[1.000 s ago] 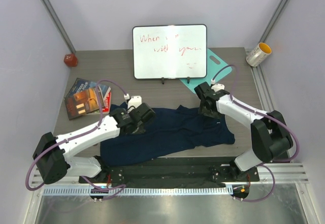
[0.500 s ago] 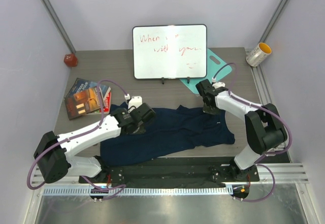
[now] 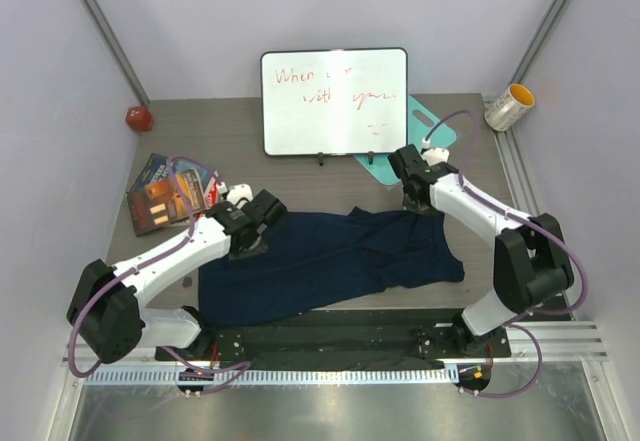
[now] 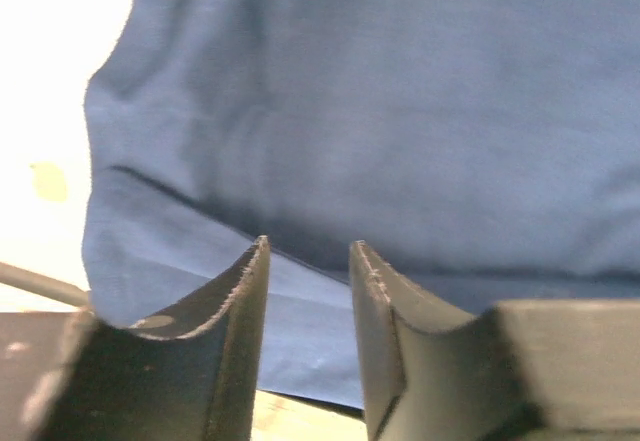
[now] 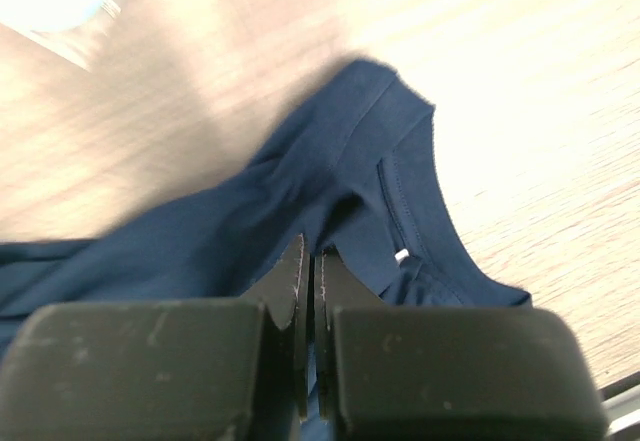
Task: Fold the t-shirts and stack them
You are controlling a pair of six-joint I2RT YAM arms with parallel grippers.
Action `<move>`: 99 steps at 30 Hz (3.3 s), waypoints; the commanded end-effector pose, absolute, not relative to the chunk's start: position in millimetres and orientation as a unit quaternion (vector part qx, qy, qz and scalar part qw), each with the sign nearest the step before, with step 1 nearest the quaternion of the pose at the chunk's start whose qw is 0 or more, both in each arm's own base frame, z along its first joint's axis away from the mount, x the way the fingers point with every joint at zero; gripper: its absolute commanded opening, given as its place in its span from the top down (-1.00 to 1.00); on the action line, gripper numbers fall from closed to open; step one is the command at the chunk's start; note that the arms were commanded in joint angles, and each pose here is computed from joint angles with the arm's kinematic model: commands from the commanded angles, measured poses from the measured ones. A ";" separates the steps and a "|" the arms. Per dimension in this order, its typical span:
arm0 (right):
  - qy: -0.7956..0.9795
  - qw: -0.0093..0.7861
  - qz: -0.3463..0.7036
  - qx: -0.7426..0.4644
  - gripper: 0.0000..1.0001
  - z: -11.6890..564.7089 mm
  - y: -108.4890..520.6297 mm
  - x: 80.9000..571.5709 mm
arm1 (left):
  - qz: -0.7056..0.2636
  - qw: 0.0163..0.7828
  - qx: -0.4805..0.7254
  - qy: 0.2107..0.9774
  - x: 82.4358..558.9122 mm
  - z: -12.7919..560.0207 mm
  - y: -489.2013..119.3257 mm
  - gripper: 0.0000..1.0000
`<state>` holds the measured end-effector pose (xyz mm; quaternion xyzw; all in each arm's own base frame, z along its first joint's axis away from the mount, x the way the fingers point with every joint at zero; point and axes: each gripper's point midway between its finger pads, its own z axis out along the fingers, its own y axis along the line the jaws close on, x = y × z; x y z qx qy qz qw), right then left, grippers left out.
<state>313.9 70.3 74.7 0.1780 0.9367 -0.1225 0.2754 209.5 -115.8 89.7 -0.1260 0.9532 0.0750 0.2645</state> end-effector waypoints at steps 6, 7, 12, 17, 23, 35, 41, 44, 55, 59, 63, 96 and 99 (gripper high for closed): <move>0.878 0.405 -0.117 0.226 0.98 188.4 45.6 350.6 | 0.110 0.263 -0.171 0.943 210.3 92.7 -85.1 0.02; 0.877 0.407 -0.117 0.227 0.98 192.1 44.2 351.9 | 0.115 0.260 -0.172 0.943 209.4 92.0 -82.5 0.01; 0.884 0.400 -0.102 0.221 0.98 194.9 50.0 359.8 | 0.114 0.245 -0.168 0.948 207.5 83.9 -80.3 0.02; 0.896 0.372 -0.118 0.214 0.98 169.0 48.2 354.2 | 0.114 0.236 -0.160 0.952 205.5 80.3 -81.7 0.03; 0.917 0.323 -0.138 0.187 0.26 128.5 51.9 354.2 | 0.106 0.242 -0.157 0.951 209.9 86.2 -85.2 0.03; 0.932 0.292 -0.139 0.162 0.21 95.7 59.4 358.6 | 0.108 0.237 -0.148 0.954 207.6 80.3 -83.9 0.03; 0.934 0.297 -0.124 0.154 0.18 92.6 65.0 363.2 | 0.102 0.231 -0.144 0.957 207.5 76.4 -88.3 0.04; 0.936 0.302 -0.099 0.149 0.18 97.3 75.0 370.4 | 0.100 0.235 -0.146 0.956 208.8 77.9 -88.3 0.05; 0.940 0.314 -0.045 0.127 0.05 116.0 89.5 366.1 | 0.061 0.256 -0.160 0.951 210.4 103.2 -95.1 0.03; 0.936 0.325 -0.033 0.130 -0.04 119.0 89.2 360.5 | 0.033 0.273 -0.163 0.947 211.7 115.7 -99.6 -0.01; 0.939 0.319 -0.020 0.129 -0.06 116.7 95.3 360.8 | 0.009 0.283 -0.159 0.946 214.1 121.6 -105.9 -0.09; 0.974 0.175 0.107 0.097 -0.32 127.8 174.3 421.5 | -0.003 0.167 -0.124 0.978 318.7 152.3 -165.8 -0.11; 0.982 0.135 0.104 0.083 -0.32 116.3 180.9 397.2 | -0.005 0.167 -0.127 0.978 321.4 161.9 -167.1 -0.11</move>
